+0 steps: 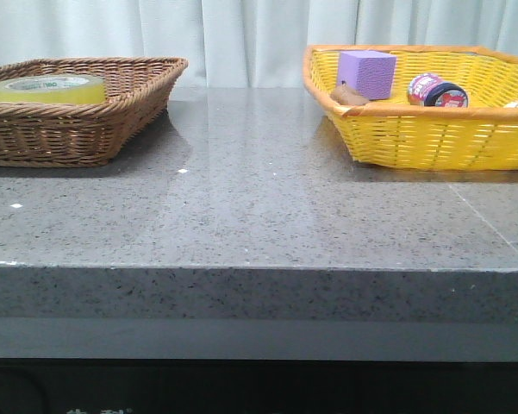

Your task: Transfer tape with both arms

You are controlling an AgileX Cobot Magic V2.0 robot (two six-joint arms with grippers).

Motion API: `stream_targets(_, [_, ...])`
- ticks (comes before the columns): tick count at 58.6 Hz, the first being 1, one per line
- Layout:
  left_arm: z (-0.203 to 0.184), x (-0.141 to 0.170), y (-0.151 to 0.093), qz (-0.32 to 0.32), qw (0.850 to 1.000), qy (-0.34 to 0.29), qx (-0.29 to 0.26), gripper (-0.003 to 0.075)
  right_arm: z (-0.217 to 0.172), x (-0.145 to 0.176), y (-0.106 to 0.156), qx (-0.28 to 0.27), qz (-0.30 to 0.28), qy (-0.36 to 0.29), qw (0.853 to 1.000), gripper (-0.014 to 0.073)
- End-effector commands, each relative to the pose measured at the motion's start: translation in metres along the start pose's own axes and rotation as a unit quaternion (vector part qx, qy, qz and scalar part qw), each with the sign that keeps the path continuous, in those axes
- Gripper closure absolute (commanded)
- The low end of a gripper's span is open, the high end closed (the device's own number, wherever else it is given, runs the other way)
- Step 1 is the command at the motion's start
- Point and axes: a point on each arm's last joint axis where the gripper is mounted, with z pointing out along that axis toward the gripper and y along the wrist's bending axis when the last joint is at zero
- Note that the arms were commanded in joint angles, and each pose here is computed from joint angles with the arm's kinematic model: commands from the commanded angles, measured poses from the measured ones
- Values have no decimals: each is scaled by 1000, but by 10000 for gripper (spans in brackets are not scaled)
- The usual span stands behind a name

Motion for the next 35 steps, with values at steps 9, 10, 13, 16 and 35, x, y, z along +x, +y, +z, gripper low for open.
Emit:
stream_targets(9, [1, 4, 1, -8, 999, -33, 1, 740, -5, -12, 0, 11, 4, -52, 999, 685])
stream_targets(10, [1, 4, 1, -8, 999, -33, 1, 740, -5, -11, 0, 11, 5, -52, 999, 685])
stream_targets(13, [1, 4, 1, -8, 999, -33, 1, 740, -5, -11, 0, 11, 5, -51, 999, 685])
stream_targets(16, [1, 4, 1, -8, 999, -33, 1, 740, -5, -11, 0, 11, 5, -51, 999, 685])
stream_targets(35, [1, 4, 1, -8, 999, -33, 1, 740, -5, -11, 0, 11, 5, -51, 999, 685])
